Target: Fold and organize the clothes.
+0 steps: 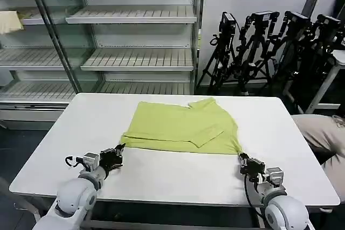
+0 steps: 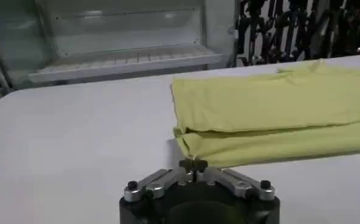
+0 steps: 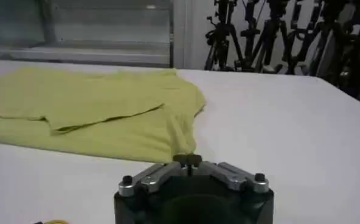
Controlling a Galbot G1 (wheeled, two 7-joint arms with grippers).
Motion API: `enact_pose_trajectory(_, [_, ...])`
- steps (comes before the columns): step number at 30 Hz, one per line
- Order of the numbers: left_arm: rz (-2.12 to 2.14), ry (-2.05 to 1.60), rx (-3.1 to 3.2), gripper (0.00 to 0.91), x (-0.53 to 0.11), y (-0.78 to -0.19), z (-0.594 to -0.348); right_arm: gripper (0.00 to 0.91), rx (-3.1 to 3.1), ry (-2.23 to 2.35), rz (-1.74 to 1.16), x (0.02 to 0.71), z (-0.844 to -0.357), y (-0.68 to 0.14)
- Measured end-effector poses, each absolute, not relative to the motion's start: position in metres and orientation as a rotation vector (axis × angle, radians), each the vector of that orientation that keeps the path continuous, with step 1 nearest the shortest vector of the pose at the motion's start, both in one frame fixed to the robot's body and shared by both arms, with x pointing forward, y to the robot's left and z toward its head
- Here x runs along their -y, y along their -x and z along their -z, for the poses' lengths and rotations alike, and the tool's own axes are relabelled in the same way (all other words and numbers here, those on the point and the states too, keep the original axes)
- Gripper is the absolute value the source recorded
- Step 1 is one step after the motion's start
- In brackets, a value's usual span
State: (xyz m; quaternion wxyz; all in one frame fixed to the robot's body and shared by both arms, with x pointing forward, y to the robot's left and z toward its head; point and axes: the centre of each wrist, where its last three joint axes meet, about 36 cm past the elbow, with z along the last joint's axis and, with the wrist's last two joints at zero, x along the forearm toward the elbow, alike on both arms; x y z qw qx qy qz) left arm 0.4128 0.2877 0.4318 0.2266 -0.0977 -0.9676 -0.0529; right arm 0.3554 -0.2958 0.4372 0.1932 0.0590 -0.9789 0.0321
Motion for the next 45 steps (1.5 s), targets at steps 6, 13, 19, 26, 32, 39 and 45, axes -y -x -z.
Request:
enact_pose_trajectory(6, [0.142,0.273,2.668,0.01,-0.286,-0.377,-0.437,0.0,2.749,-0.168,-0.118,0.294,-0.444,-0.322])
enact_pose_trajectory(13, [0.113,0.27,2.671,0.01,-0.288,-0.326,-0.447,0.0,2.746,-0.174,-0.155,0.288,-0.457,-0.276])
enact_pose_trajectory(19, [0.109,0.248,2.657,0.907,-0.291,-0.291,-0.457,0.907,2.724,-0.165,-0.206,0.287,-0.466,-0.247])
enact_pose_trajectory(26, [0.174,0.22,2.674,0.907,-0.293,-0.266,-0.481,0.907,2.772,-0.15,-0.266,0.281,-0.495,-0.223])
enact_pose_trajectory(32, [0.239,0.253,2.738,0.907,-0.291,-0.262,-0.511,0.907,2.836,-0.142,-0.294,0.283,-0.517,-0.232])
enact_pose_trajectory(39, [0.279,0.29,2.789,0.907,-0.296,-0.305,-0.513,0.907,2.875,-0.105,-0.205,0.277,-0.494,-0.299])
enact_pose_trajectory(45, [0.262,0.326,2.802,0.907,-0.297,-0.361,-0.501,0.907,2.91,-0.115,-0.112,0.253,-0.477,-0.389])
